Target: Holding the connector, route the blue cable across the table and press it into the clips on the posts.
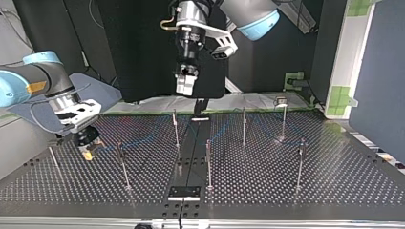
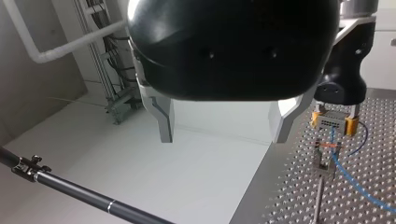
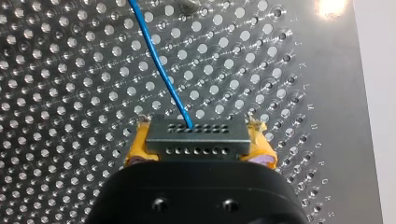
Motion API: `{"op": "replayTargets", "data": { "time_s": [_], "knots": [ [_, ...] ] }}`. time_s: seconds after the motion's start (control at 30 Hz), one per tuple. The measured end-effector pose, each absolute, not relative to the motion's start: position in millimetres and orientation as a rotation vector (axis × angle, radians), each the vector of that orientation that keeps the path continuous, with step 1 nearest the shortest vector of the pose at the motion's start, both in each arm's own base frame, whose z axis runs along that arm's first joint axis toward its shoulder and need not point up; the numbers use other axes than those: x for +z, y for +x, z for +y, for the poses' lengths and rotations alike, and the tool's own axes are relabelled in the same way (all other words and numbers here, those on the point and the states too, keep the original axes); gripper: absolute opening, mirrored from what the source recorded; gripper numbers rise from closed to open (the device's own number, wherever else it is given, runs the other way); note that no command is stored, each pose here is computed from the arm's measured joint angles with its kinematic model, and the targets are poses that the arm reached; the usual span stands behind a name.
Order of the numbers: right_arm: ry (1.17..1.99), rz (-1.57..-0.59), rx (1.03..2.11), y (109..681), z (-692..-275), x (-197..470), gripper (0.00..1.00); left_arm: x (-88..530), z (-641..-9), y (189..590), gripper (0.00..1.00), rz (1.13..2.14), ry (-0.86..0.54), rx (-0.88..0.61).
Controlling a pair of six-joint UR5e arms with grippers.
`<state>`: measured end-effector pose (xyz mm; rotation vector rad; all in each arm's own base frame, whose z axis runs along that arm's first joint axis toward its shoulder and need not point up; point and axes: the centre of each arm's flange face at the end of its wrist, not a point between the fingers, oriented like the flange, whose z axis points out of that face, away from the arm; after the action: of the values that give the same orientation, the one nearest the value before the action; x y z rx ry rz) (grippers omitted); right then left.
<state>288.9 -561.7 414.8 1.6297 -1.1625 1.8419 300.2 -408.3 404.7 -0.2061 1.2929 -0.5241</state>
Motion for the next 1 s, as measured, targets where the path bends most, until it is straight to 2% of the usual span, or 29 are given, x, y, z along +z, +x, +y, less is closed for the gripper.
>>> {"op": "replayTargets", "data": {
  "time_s": [0.3, 1.0],
  "knots": [
    [1.630, -1.162, 1.842, 289, -562, 415, 0.00, 375, -401, 296, 1.00, 1.292, -0.212, -0.559],
    [1.633, -1.164, 1.842, 290, -561, 414, 0.00, 248, -369, 297, 1.00, 1.388, -0.271, -0.449]
  ]
}}
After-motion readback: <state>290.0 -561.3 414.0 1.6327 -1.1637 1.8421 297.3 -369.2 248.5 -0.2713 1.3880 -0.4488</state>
